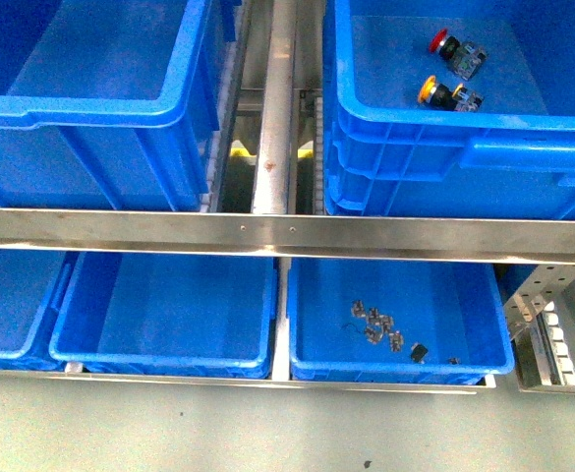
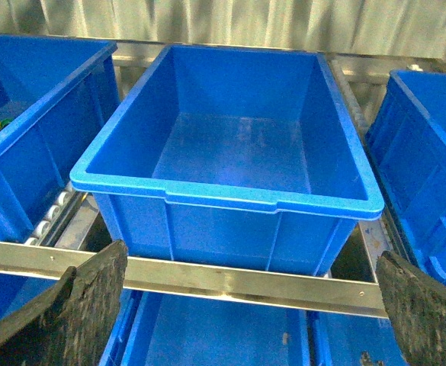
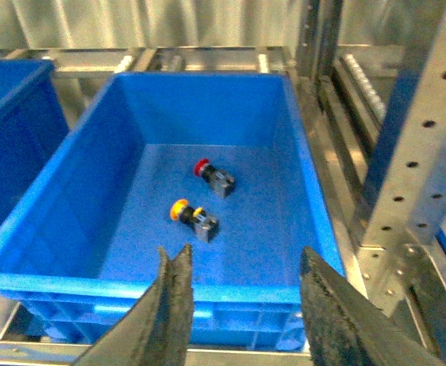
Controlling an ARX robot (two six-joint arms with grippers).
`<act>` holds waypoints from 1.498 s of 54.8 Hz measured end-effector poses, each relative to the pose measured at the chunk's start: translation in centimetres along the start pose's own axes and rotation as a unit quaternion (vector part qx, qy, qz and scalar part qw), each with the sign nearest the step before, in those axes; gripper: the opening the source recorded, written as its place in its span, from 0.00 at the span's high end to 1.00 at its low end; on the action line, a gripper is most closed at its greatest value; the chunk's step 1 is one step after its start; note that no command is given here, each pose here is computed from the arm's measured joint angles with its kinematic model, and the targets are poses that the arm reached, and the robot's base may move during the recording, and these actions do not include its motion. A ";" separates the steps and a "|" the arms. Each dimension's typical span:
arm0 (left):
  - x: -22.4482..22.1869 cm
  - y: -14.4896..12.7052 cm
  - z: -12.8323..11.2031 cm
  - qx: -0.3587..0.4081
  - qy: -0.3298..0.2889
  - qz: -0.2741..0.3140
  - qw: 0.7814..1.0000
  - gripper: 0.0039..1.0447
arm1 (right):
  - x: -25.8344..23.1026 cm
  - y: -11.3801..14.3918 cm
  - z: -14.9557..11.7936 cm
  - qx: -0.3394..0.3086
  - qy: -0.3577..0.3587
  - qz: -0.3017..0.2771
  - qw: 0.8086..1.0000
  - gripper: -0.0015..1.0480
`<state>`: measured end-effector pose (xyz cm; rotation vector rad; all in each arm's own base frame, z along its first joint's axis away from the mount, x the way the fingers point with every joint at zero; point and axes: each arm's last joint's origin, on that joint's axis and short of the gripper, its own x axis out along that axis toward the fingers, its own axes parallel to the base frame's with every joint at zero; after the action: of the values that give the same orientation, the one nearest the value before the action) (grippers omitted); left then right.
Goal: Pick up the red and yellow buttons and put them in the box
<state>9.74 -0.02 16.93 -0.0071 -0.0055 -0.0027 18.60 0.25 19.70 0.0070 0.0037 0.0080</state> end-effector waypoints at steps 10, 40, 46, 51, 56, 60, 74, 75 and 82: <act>0.0 0.0 0.0 0.000 0.000 0.000 1.000 0.07 | -1.7 -0.2 -1.1 0.000 0.004 -0.004 1.000 0.95; 0.0 0.0 0.0 0.000 0.000 0.000 1.000 0.07 | -5.0 -0.2 -2.7 -0.002 -0.006 -0.003 1.000 0.97; 0.0 0.0 0.0 0.000 0.000 0.000 1.000 0.07 | -5.5 -0.2 -2.5 -0.002 -0.010 -0.004 1.000 0.97; 0.0 0.0 0.0 0.000 0.000 0.000 1.000 0.07 | -5.9 -0.2 -2.4 -0.002 -0.011 -0.004 1.000 0.97; 0.0 0.0 0.0 0.000 0.000 0.000 1.000 0.07 | -6.2 -0.2 -2.4 -0.002 -0.012 -0.004 1.000 0.97; 0.0 0.0 0.0 0.000 0.000 0.000 1.000 0.07 | -6.4 -0.2 -2.4 -0.002 -0.012 -0.004 1.000 0.97; 0.0 0.0 0.0 0.000 0.000 0.000 1.000 0.07 | -7.1 -0.2 -2.3 -0.002 -0.014 -0.004 1.000 0.97; 0.0 0.0 0.0 0.000 0.000 0.000 1.000 0.07 | -7.1 -0.2 -2.3 -0.002 -0.013 -0.004 1.000 0.97; 0.0 0.0 0.0 0.000 0.000 0.000 1.000 0.07 | -7.5 -0.2 -2.3 -0.002 -0.014 -0.004 1.000 0.97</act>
<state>9.74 -0.02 16.93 -0.0071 -0.0055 -0.0027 11.13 0.01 17.39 0.0033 -0.0235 0.0008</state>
